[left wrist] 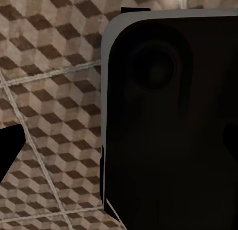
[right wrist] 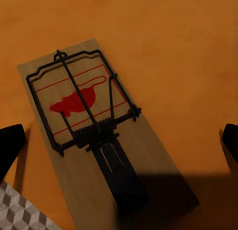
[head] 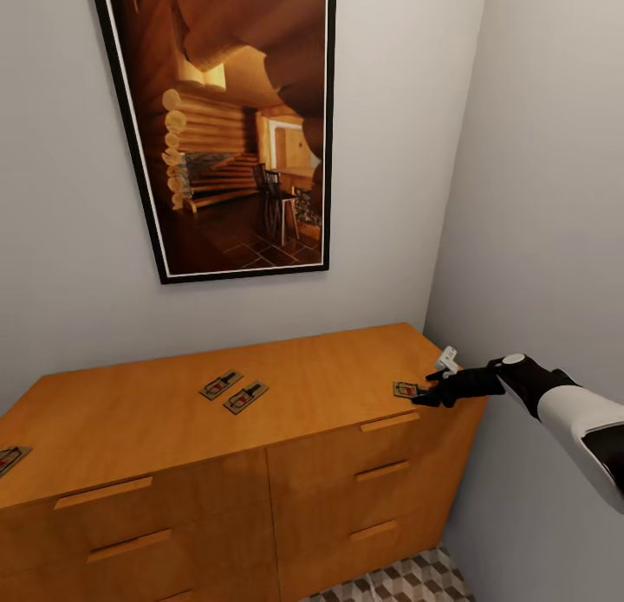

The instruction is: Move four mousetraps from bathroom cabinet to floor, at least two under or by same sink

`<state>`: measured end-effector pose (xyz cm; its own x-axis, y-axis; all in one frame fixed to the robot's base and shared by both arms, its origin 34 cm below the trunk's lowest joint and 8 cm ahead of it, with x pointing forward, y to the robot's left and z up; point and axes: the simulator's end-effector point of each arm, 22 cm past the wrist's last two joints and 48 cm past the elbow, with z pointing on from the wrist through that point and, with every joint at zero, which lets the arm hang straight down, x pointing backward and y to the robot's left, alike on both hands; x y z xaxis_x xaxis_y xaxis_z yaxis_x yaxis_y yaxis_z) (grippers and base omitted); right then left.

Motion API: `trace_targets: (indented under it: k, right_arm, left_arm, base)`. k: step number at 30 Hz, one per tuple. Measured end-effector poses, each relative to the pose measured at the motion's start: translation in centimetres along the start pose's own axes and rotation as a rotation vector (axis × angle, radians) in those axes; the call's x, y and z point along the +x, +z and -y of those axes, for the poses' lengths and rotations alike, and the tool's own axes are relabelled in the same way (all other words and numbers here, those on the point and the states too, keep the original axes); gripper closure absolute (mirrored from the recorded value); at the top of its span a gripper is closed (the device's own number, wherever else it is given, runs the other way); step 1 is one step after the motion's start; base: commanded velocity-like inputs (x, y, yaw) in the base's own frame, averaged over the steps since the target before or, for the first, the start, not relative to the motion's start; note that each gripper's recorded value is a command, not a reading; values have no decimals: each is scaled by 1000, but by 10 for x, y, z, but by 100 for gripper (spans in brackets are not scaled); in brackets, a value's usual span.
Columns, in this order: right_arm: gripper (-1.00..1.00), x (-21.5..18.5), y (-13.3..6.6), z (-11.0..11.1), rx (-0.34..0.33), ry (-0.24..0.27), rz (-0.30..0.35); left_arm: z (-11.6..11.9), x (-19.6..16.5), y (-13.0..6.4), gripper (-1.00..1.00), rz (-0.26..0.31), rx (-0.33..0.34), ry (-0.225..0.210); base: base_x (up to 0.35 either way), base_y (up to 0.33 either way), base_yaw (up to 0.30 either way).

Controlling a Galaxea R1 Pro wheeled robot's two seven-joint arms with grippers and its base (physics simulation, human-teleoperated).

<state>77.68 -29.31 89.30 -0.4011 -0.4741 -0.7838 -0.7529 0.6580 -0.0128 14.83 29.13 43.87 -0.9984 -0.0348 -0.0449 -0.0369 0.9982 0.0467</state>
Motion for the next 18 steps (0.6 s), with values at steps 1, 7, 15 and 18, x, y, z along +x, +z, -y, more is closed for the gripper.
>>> trace_targets:
  k: [1, 7, 15, 18]
  right_arm:
    - [-100, 0, 0, 0, 0, 0, 0]
    - [-100, 0, 0, 0, 1, 2, 0]
    - [-100, 1, -1, 1, 1, 2, 1]
    - [-100, 1, -1, 1, 1, 3, 1]
  left_arm:
    - [0, 0, 0, -100, 0, 0, 0]
    - [0, 0, 0, -100, 0, 0, 1]
    - [5, 0, 0, -100, 0, 7, 0]
    - [6, 0, 0, -100, 0, 7, 0]
  base:
    - [0, 0, 0]
    - [0, 0, 0]
    - [0, 0, 0]
    - [0, 0, 0]
